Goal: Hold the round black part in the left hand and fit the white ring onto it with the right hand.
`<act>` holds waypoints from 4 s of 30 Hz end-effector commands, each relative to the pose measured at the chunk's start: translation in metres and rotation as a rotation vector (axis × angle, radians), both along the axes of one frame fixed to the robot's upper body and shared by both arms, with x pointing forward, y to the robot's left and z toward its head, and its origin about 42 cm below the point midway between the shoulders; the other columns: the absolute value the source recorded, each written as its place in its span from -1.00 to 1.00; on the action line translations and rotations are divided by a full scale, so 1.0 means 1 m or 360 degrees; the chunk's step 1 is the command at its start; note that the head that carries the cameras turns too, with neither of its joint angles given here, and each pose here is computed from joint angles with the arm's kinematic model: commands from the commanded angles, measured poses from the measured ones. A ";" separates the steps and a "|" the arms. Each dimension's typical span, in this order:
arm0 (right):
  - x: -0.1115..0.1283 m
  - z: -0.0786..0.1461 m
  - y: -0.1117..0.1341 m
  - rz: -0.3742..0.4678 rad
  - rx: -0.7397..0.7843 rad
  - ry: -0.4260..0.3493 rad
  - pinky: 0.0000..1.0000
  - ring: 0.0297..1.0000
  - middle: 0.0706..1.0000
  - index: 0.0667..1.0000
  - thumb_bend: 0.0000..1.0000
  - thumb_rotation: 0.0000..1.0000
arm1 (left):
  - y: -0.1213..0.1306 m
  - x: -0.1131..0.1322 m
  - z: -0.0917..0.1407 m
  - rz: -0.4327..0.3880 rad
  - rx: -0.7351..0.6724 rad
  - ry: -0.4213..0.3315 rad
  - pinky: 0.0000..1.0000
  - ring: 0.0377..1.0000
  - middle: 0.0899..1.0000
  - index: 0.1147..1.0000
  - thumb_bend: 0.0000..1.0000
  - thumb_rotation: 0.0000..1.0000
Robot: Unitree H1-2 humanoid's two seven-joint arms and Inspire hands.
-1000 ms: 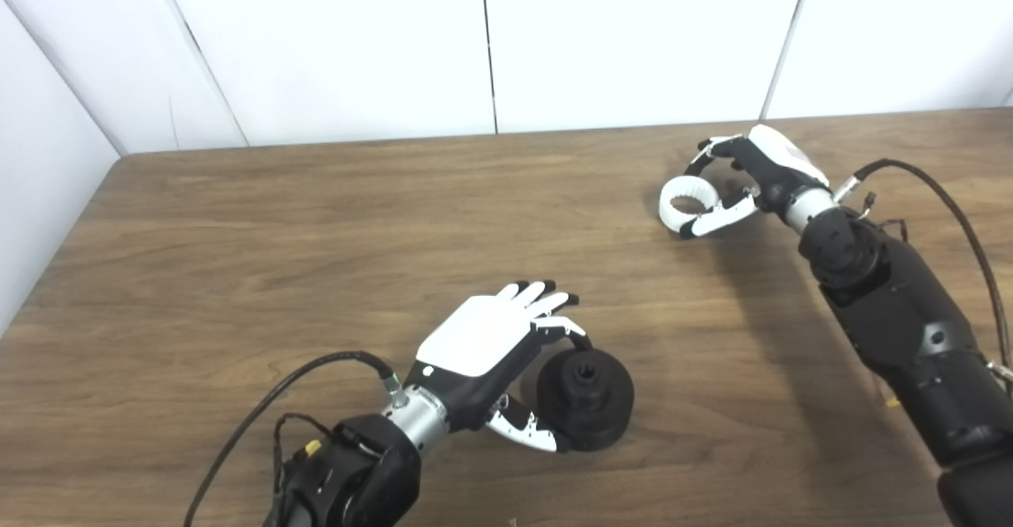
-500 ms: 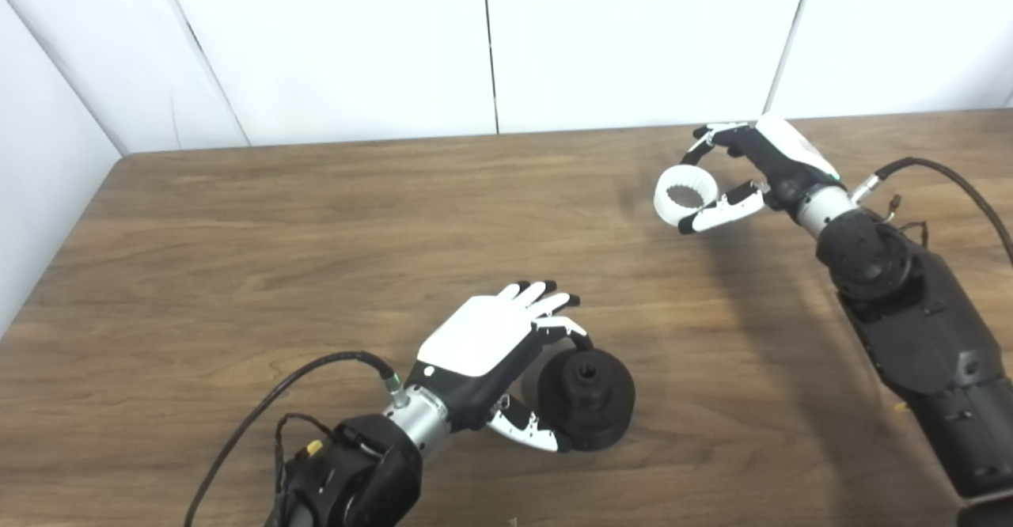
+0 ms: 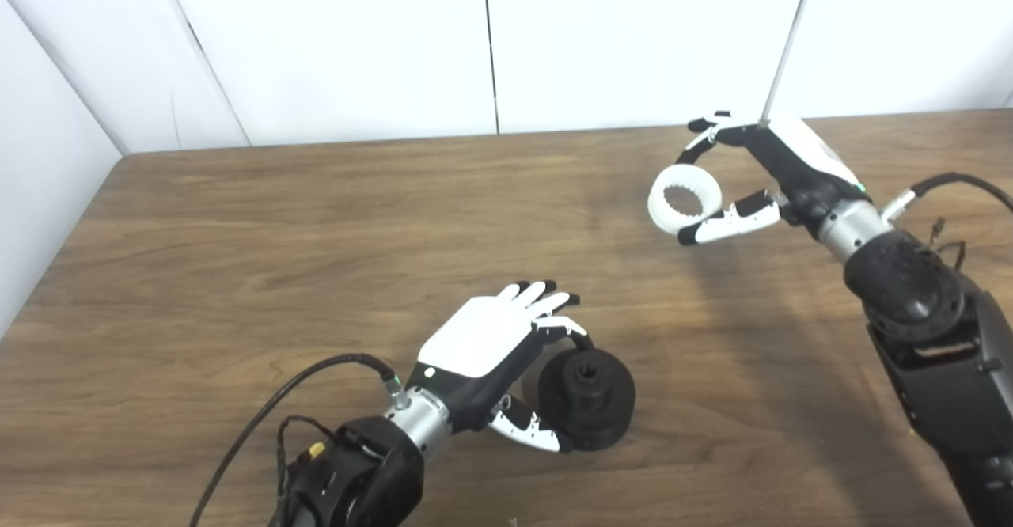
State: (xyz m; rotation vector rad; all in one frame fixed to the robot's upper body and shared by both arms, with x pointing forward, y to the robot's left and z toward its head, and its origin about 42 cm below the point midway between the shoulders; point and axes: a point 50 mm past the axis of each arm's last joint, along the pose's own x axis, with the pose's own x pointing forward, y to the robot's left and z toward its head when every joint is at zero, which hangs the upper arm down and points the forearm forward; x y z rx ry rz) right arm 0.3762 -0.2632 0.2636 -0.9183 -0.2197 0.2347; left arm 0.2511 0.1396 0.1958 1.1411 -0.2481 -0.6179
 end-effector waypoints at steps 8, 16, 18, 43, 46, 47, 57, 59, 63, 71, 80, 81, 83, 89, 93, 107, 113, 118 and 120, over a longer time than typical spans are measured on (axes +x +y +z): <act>-0.045 0.044 0.007 0.0152 0.0052 -0.0191 0.82 0.91 0.71 -0.09 0.05 -0.68 | -0.002 0.005 0.001 0.0017 0.0031 -0.0019 1.00 1.00 0.90 0.35 0.80 -0.55; -0.078 0.054 0.018 0.0264 0.0049 -0.0205 0.77 0.90 0.69 -0.09 0.05 -0.68 | -0.005 0.005 0.002 0.0020 0.0026 -0.0026 1.00 1.00 0.89 0.34 0.81 -0.54; -0.083 0.056 0.020 0.0286 0.0052 -0.0195 0.76 0.90 0.68 -0.09 0.05 -0.68 | -0.006 0.005 0.003 0.0019 0.0026 -0.0027 1.00 1.00 0.89 0.34 0.81 -0.54; -0.109 0.028 0.038 0.0460 0.0005 -0.0003 0.67 0.88 0.68 -0.09 0.05 -0.68 | -0.005 0.006 0.004 0.0005 0.0014 -0.0021 1.00 1.00 0.90 0.34 0.80 -0.52; -0.108 0.023 0.041 0.0470 0.0005 0.0007 0.65 0.87 0.68 -0.09 0.05 -0.68 | -0.005 0.006 0.005 0.0003 0.0014 -0.0021 1.00 1.00 0.90 0.35 0.80 -0.53; -0.108 0.021 0.041 0.0471 0.0006 0.0012 0.65 0.87 0.68 -0.09 0.05 -0.68 | -0.005 0.006 0.005 0.0003 0.0012 -0.0019 1.00 1.00 0.90 0.36 0.80 -0.53; -0.106 0.010 0.052 0.0516 0.0003 0.0071 0.67 0.90 0.69 -0.09 0.05 -0.68 | -0.005 0.006 0.007 0.0004 0.0019 -0.0016 1.00 1.00 0.91 0.35 0.79 -0.54; -0.106 0.008 0.054 0.0520 -0.0010 0.0073 0.65 0.89 0.69 -0.09 0.05 -0.68 | -0.005 0.007 0.007 0.0004 0.0018 -0.0020 1.00 1.00 0.90 0.34 0.80 -0.54; -0.105 0.006 0.056 0.0540 -0.0035 0.0075 0.59 0.88 0.68 -0.09 0.05 -0.68 | -0.005 0.007 0.007 0.0002 0.0016 -0.0021 1.00 1.00 0.90 0.34 0.80 -0.54; -0.104 0.003 0.062 0.0574 -0.0022 0.0110 0.60 0.91 0.69 -0.09 0.05 -0.68 | -0.006 0.006 0.007 0.0002 0.0009 -0.0019 1.00 1.00 0.90 0.33 0.81 -0.56; -0.104 0.001 0.072 0.0626 -0.0035 0.0121 0.60 0.92 0.70 -0.09 0.05 -0.68 | -0.007 0.006 0.007 -0.0002 0.0005 -0.0013 1.00 1.00 0.90 0.34 0.79 -0.55; -0.104 0.001 0.072 0.0629 -0.0035 0.0120 0.60 0.92 0.70 -0.09 0.05 -0.68 | -0.007 0.006 0.008 -0.0002 0.0004 -0.0016 1.00 1.00 0.90 0.34 0.79 -0.55; -0.105 0.001 0.073 0.0635 -0.0033 0.0121 0.60 0.91 0.69 -0.09 0.05 -0.68 | -0.007 0.006 0.008 -0.0001 0.0002 -0.0021 1.00 1.00 0.90 0.34 0.79 -0.55; -0.106 0.001 0.075 0.0645 -0.0030 0.0124 0.61 0.92 0.70 -0.09 0.05 -0.68 | -0.008 0.006 0.008 -0.0001 0.0003 -0.0024 1.00 1.00 0.89 0.33 0.80 -0.55; -0.106 0.001 0.075 0.0646 -0.0042 0.0122 0.60 0.91 0.70 -0.09 0.05 -0.68 | -0.010 0.005 0.008 -0.0001 -0.0008 -0.0018 1.00 1.00 0.90 0.34 0.80 -0.56; -0.101 0.005 0.072 0.0626 -0.0051 0.0101 0.62 0.93 0.71 -0.09 0.05 -0.68 | -0.010 0.002 0.007 0.0002 -0.0022 -0.0018 1.00 1.00 0.89 0.34 0.79 -0.57; -0.098 0.007 0.068 0.0602 -0.0060 0.0101 0.61 0.92 0.70 -0.09 0.04 -0.68 | -0.010 0.002 0.008 0.0006 -0.0012 -0.0021 1.00 1.00 0.89 0.34 0.79 -0.56; -0.095 0.006 0.066 0.0585 -0.0030 0.0136 0.63 0.92 0.71 -0.09 0.05 -0.68 | -0.008 0.003 0.007 0.0008 -0.0010 -0.0023 1.00 1.00 0.89 0.33 0.80 -0.56; -0.095 0.005 0.065 0.0584 -0.0034 0.0136 0.62 0.92 0.70 -0.09 0.05 -0.68 | -0.008 0.003 0.007 0.0007 -0.0013 -0.0017 1.00 1.00 0.89 0.34 0.79 -0.57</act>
